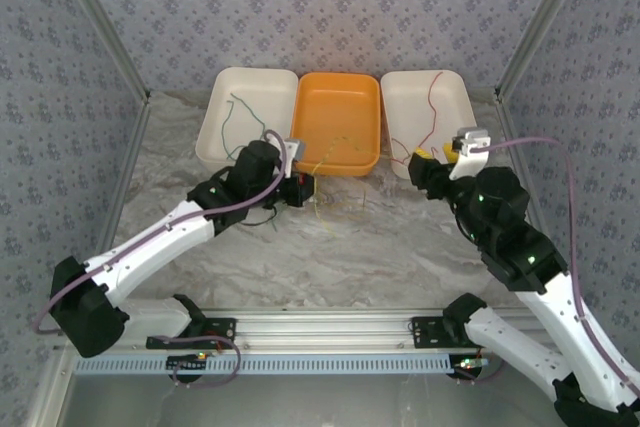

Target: Untangle the cables

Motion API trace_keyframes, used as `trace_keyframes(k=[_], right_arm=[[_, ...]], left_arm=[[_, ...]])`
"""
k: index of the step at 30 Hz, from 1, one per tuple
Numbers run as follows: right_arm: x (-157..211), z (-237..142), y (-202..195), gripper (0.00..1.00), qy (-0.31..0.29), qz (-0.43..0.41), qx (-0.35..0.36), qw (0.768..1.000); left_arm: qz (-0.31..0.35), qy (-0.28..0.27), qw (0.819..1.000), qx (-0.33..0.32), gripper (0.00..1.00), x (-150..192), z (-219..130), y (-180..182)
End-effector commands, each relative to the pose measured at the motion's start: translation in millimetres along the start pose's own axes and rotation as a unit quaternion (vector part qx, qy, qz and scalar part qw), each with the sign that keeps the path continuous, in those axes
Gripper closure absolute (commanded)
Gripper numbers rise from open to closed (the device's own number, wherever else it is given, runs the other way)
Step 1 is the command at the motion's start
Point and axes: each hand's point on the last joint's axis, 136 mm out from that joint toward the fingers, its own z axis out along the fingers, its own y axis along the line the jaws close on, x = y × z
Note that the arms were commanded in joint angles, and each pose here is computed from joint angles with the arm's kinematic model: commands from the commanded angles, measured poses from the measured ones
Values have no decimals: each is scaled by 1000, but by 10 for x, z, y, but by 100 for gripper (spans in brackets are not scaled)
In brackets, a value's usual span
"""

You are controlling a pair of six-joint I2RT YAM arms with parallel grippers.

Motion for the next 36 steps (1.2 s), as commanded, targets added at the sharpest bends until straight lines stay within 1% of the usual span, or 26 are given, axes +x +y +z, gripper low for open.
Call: trace_keyframes(k=[1, 3, 6, 10, 12, 14, 16, 21, 26, 30, 34, 36], right_arm=[[115, -111, -13, 37, 12, 58, -12, 998], [191, -143, -41, 37, 15, 70, -11, 997], [305, -151, -5, 38, 26, 89, -27, 995], [457, -125, 85, 38, 50, 106, -51, 992], [504, -117, 97, 38, 55, 109, -54, 991], [545, -104, 104, 38, 58, 111, -56, 991], [572, -94, 111, 38, 60, 115, -58, 990], [623, -82, 151, 39, 65, 122, -66, 988], [611, -121, 209, 39, 67, 129, -81, 986], [533, -198, 288, 38, 60, 140, -105, 983], [515, -264, 283, 38, 60, 138, -107, 983], [521, -286, 272, 38, 63, 136, -105, 983]], left_arm=[[-32, -69, 995, 71, 100, -514, -111, -230], [-52, -92, 991, 76, 100, -721, -113, -156], [-79, -111, 987, 85, 100, -965, -96, -28], [-101, -147, 981, 75, 100, -1211, -188, 171], [-119, -167, 975, 83, 100, -1353, -218, 263], [-134, -171, 971, 98, 100, -1469, -169, 316], [-142, -163, 971, 104, 100, -1557, -66, 350], [-149, -147, 973, 94, 100, -1706, 299, 512], [-161, -136, 974, 80, 100, -1760, 735, 758], [-183, -121, 973, 68, 100, -1684, 1143, 1018], [-201, -98, 974, 37, 100, -1488, 1524, 1312], [-210, -78, 974, 31, 100, -1386, 1697, 1414]])
